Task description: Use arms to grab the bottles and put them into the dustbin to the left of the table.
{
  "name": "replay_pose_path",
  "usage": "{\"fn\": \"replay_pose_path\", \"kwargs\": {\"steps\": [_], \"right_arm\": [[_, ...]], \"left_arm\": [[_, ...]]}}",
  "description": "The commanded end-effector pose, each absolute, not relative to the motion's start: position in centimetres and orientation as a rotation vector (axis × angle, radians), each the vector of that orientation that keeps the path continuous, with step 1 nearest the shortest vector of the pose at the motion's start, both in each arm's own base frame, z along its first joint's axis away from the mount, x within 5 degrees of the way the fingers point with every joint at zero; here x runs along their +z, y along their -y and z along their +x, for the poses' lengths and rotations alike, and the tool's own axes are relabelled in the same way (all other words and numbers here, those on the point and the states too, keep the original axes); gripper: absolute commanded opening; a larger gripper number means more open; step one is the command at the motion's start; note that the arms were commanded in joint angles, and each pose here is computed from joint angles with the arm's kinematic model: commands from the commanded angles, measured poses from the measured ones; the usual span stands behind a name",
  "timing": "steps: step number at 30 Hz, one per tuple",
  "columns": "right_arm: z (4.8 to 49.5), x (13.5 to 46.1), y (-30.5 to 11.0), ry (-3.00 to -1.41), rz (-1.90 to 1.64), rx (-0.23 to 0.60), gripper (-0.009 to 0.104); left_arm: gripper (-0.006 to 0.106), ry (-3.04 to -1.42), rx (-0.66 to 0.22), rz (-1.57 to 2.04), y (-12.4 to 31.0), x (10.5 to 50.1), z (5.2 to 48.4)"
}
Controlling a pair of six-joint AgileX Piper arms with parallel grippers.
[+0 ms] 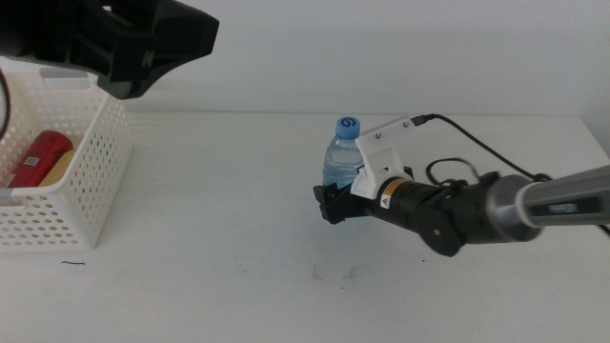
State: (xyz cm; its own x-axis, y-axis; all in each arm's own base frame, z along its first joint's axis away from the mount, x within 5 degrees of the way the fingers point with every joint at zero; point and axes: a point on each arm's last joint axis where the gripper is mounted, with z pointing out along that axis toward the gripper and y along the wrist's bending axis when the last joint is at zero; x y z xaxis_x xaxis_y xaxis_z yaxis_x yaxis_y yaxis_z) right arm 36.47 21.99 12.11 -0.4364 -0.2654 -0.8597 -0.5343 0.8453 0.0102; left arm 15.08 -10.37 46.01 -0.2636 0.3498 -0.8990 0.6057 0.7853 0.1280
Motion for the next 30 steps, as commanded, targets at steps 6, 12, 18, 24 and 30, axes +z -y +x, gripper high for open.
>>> {"fn": "replay_pose_path", "kwargs": {"steps": [6, 12, 18, 24, 30], "right_arm": [[32.0, 17.4, -19.4, -2.14, -0.57, 0.345, 0.092], [26.1, 23.6, -15.3, -2.287, -0.558, 0.251, 0.091], [20.4, 31.1, -11.6, -2.218, -0.498, 0.253, 0.091], [17.8, 34.3, -10.0, -2.075, -0.457, 0.299, 0.091], [17.6, 34.5, -10.0, -2.07, -0.451, 0.308, 0.091]], "left_arm": [[0.094, -1.858, -0.299, 0.719, 10.4, 46.4, 15.0], [0.094, -1.858, -0.299, 0.719, 10.4, 46.4, 15.0], [0.094, -1.858, -0.299, 0.719, 10.4, 46.4, 15.0], [0.094, -1.858, -0.299, 0.719, 10.4, 46.4, 15.0], [0.094, -1.858, -0.299, 0.719, 10.4, 46.4, 15.0]]}}
